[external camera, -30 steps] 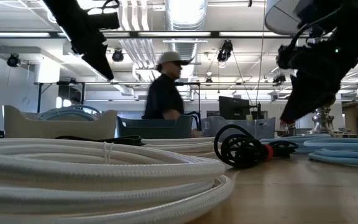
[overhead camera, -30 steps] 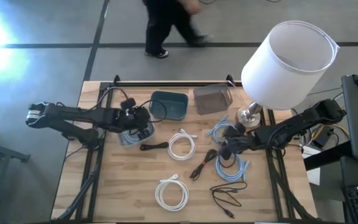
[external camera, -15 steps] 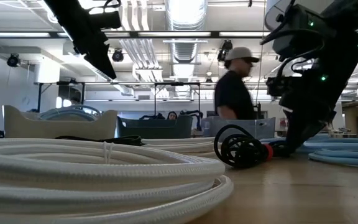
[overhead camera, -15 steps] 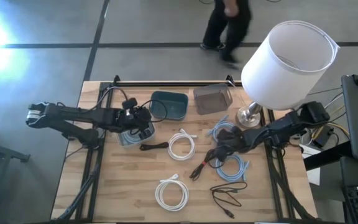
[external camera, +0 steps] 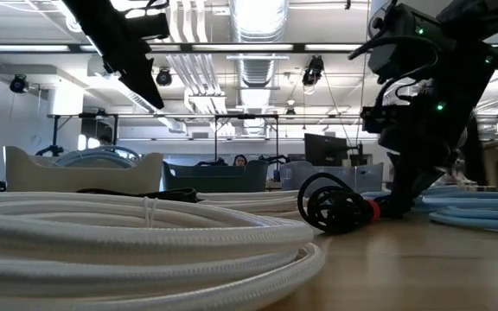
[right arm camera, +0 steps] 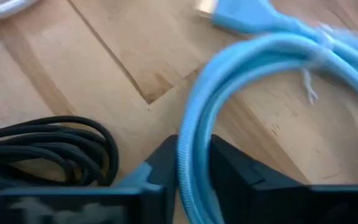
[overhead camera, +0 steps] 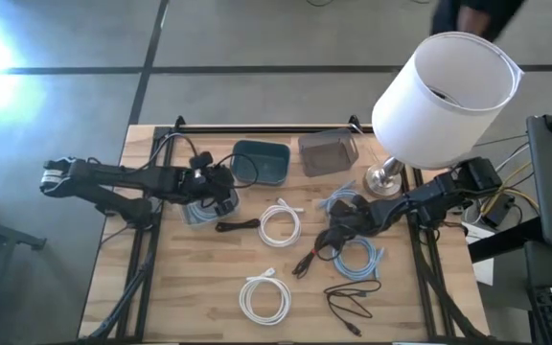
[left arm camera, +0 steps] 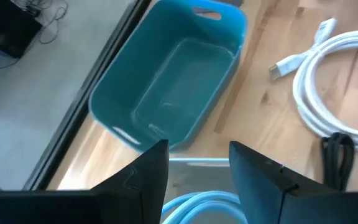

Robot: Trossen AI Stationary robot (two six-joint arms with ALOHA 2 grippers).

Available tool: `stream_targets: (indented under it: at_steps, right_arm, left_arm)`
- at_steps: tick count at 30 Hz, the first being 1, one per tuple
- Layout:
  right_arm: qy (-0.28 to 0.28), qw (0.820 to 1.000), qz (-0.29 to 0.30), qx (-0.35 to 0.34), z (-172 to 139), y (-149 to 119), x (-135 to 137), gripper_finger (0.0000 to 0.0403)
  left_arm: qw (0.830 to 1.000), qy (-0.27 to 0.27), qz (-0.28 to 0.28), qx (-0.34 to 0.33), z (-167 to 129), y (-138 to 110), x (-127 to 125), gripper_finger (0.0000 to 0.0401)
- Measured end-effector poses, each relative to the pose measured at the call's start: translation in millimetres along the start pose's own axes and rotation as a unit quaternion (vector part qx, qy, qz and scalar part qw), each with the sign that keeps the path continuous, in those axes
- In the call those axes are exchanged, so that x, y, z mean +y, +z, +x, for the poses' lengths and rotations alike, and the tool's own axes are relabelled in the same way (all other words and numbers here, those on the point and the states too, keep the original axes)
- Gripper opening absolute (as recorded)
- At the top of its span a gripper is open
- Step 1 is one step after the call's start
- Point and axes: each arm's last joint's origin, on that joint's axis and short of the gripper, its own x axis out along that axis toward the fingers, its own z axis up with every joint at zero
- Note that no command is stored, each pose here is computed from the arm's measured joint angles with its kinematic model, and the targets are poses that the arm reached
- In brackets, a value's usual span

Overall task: Pick & Place USB Port
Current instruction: Put the top light blue HDMI cable into the white bin

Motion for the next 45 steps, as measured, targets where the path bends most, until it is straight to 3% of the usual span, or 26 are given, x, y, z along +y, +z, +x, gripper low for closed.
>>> stream_targets:
  at_steps: [5, 15, 22, 29, 37, 45]
  right_arm:
    - [0.015, 1.0, -0.017, -0.013, -6.9, 7.1, 4.0, 0.0018]
    - [0.031, 0.991, -0.076, -0.101, -35.5, 45.4, 31.5, 0.0015]
    - [0.004, 0.971, -0.126, -0.203, -70.2, 72.0, 55.1, 0.0014]
    - [0.014, 0.952, -0.171, -0.253, -98.8, 89.6, 75.7, 0.0014]
    - [-0.018, 0.937, -0.259, -0.234, -75.6, 94.5, 99.4, 0.0014]
    - [-0.072, 0.909, -0.355, -0.204, -33.5, 97.2, 129.9, 0.0013]
  left_arm:
    - [0.999, -0.04, -0.013, -0.008, 0.0, 2.8, -2.8, 0.0172]
    - [0.989, -0.129, -0.055, -0.049, -1.8, 14.2, -9.0, 0.0172]
    - [0.981, -0.167, -0.089, -0.049, -2.5, 16.2, -11.4, 0.0172]
    - [0.972, -0.188, -0.127, -0.054, -3.3, 19.1, -12.5, 0.0172]
    - [0.956, -0.246, -0.146, -0.061, -5.6, 23.6, -15.7, 0.0172]
    - [0.954, -0.249, -0.158, -0.057, -5.3, 23.3, -15.9, 0.0172]
